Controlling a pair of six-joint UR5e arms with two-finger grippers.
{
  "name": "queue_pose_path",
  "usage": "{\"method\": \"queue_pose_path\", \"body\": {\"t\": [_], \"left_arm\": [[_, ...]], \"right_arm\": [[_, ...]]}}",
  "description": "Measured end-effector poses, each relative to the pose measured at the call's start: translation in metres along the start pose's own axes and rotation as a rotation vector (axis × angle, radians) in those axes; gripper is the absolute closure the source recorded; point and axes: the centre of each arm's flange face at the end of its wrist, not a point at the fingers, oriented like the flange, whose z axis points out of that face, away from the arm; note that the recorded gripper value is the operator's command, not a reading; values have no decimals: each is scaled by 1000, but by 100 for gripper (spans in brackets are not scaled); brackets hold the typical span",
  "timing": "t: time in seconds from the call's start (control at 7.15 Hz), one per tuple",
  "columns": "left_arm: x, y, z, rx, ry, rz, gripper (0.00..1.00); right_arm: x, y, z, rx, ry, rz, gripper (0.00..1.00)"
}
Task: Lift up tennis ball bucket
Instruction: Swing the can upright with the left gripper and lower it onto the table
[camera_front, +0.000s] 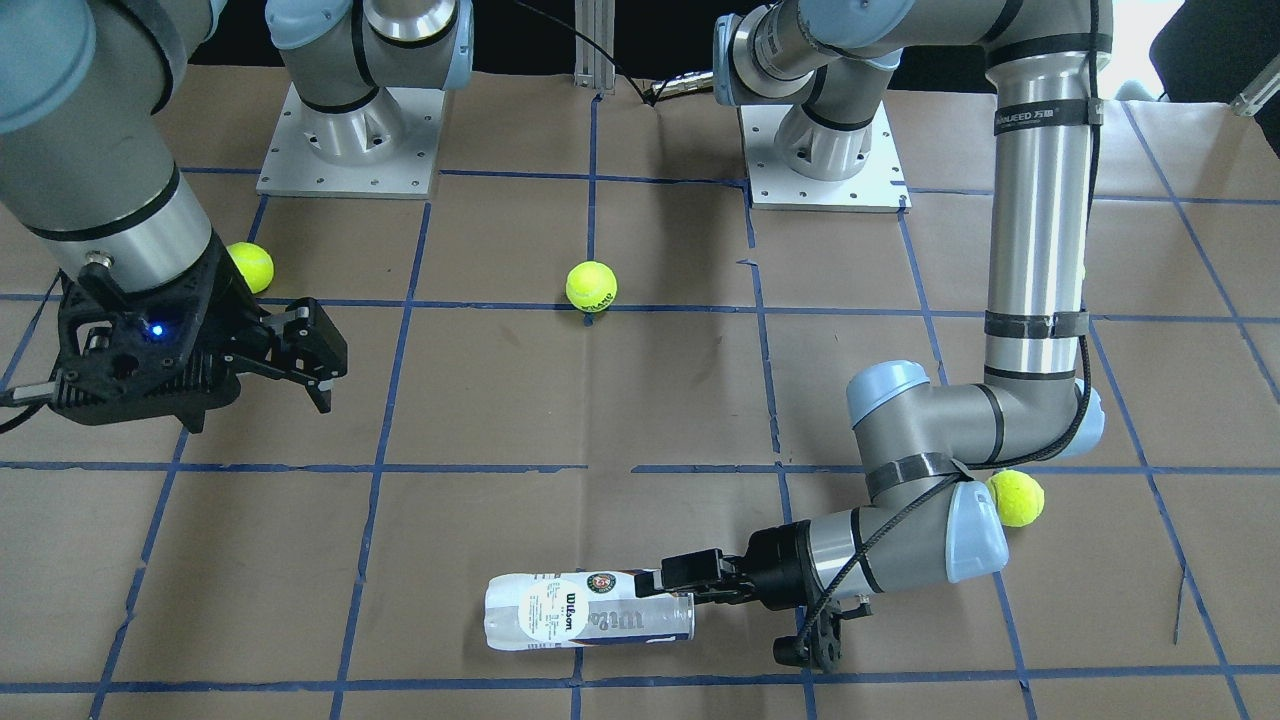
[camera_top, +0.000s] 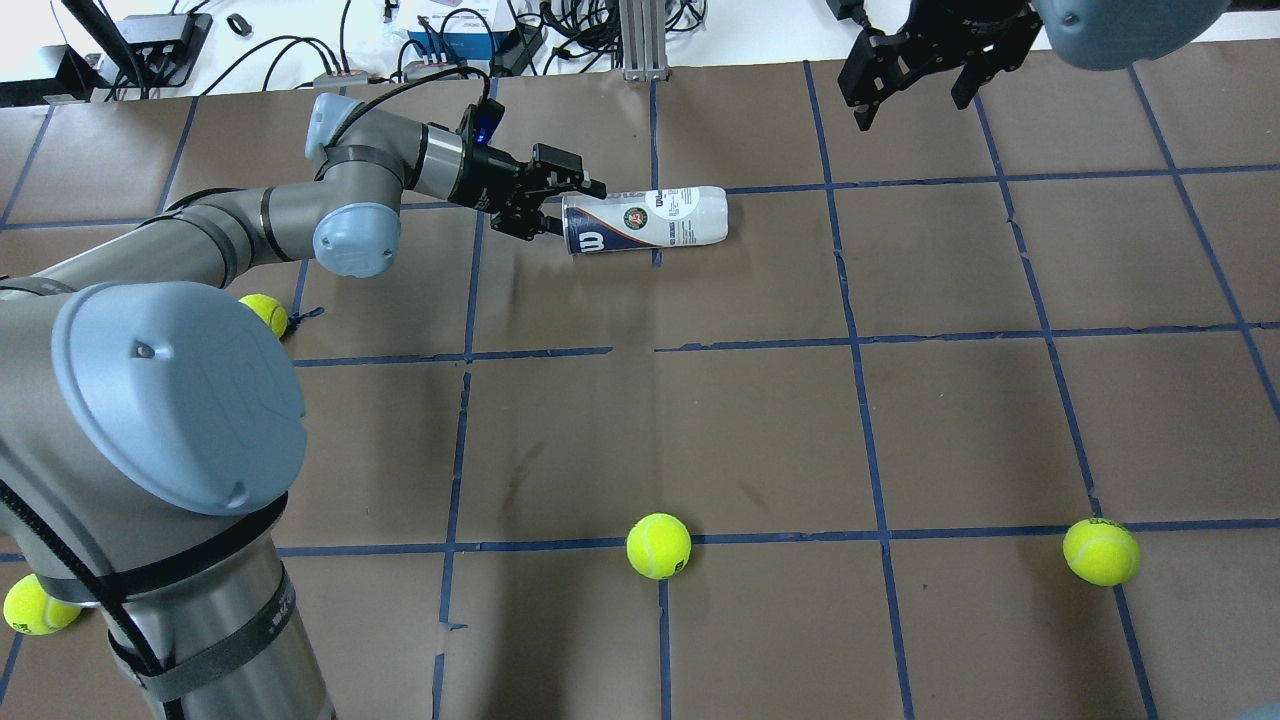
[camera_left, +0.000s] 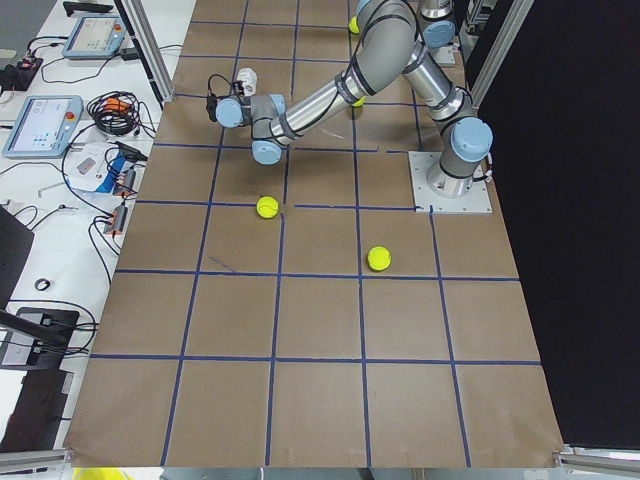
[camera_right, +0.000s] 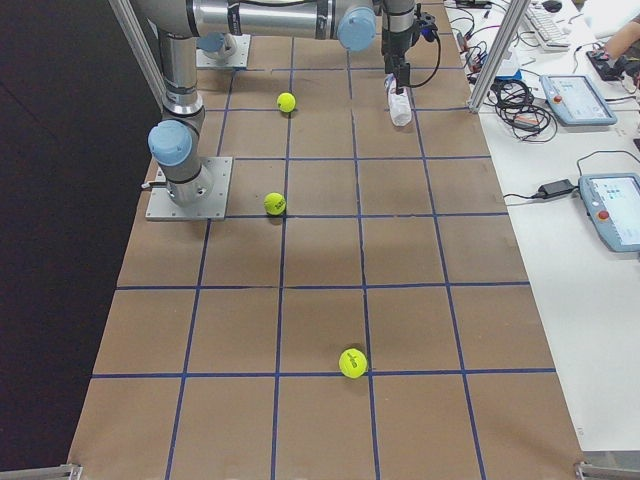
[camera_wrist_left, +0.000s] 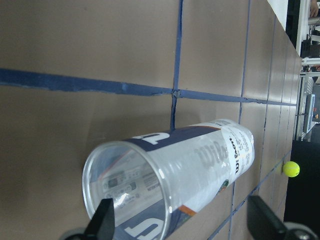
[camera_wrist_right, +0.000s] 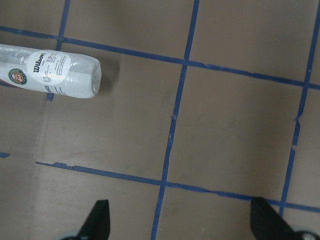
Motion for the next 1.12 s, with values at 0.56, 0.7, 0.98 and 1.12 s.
{"method": "queue_pose_path", "body": {"t": [0.56,0.7,0.98,1.12], "left_arm": [[37,4,5,3,-11,-38,99],[50,5,-5,16,-22,-45,100],[93,12,-35,54,-53,-48,100],[119,19,-55,77,-61,-55,100]], "right_arm": [[-1,12,-11,-13,1,89,0],[0,12,-9,-17,1,92,0],[-1,14,1,-35,-8,110,0],[-2,16,6,-43,-12,124,0]]}}
